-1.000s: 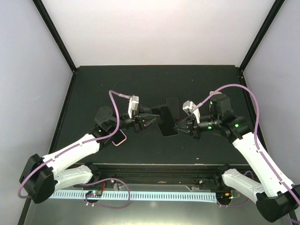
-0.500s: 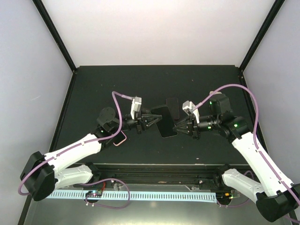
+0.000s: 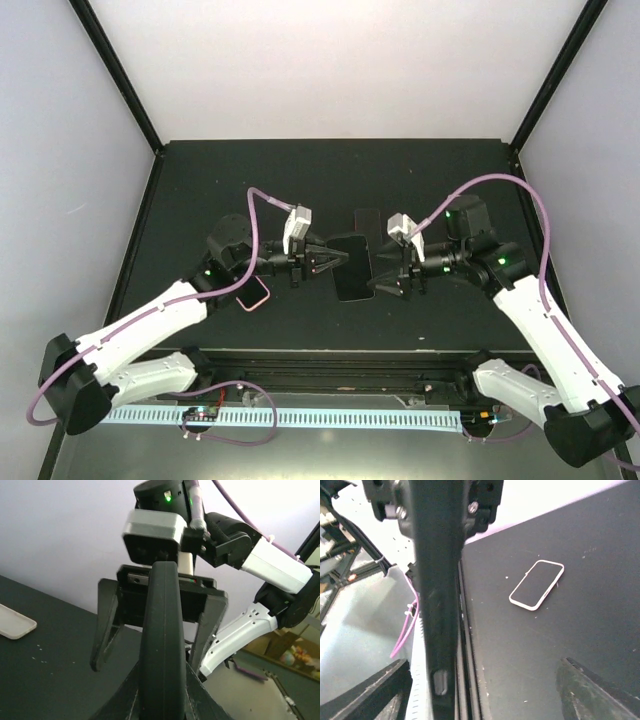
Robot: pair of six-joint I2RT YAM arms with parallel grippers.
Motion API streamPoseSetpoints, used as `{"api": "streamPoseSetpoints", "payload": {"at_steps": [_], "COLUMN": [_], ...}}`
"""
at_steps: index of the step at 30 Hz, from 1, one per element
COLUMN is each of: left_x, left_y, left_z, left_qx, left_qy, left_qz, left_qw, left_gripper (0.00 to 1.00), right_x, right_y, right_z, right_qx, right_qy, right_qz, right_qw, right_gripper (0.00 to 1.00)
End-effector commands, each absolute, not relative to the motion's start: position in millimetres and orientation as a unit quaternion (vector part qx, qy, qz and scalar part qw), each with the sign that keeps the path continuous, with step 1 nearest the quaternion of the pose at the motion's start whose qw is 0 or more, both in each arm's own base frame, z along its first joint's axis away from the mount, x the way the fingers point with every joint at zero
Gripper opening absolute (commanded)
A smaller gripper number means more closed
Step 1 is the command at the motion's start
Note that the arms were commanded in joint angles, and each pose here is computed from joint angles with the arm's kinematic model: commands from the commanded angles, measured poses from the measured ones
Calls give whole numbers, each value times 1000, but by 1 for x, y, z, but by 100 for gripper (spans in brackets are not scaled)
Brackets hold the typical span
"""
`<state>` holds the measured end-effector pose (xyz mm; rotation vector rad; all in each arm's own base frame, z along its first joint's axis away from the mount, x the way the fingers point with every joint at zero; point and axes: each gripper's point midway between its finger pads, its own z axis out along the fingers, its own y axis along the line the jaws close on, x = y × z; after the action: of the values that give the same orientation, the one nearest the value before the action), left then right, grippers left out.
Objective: Take the phone out of the phone case
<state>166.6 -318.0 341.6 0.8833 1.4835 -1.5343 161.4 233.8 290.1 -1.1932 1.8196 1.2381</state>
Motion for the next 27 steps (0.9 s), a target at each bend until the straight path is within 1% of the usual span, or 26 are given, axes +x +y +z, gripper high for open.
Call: {"api": "streamPoseSetpoints", "payload": {"at_steps": [1, 3, 5, 9, 11, 20, 23, 27], "left_x": [159, 153, 150, 145, 142, 141, 142, 143], "left_y": [-310, -306, -302, -297, -297, -299, -301, -303], "left_z": [370, 374, 380, 387, 390, 392, 391, 389], "left_qx": [397, 411, 408, 395, 395, 390, 386, 386], "left_qy": [593, 594, 588, 571, 567, 565, 567, 569], "left_qz": [-561, -556, -565, -590, -598, -614, -619, -621], "left_qw": [420, 410, 411, 412, 406, 390, 382, 377], "left_gripper": [2, 2, 2, 2, 2, 2, 2, 1], "right_x": [139, 122, 117, 120, 121, 115, 111, 106], "right_y": [224, 218, 214, 214, 215, 225, 230, 235], "right_z": [299, 293, 293, 295, 298, 302, 305, 306], "right_qx": [-545, -589, -608, -608, -607, -623, -627, -635], "right_qy": [621, 596, 583, 581, 579, 563, 555, 547], "right_qz": [428, 412, 399, 387, 389, 401, 407, 410], "right_qw": [365, 359, 362, 378, 381, 367, 364, 360], "right_gripper": [82, 81, 79, 72, 67, 52, 50, 49]}}
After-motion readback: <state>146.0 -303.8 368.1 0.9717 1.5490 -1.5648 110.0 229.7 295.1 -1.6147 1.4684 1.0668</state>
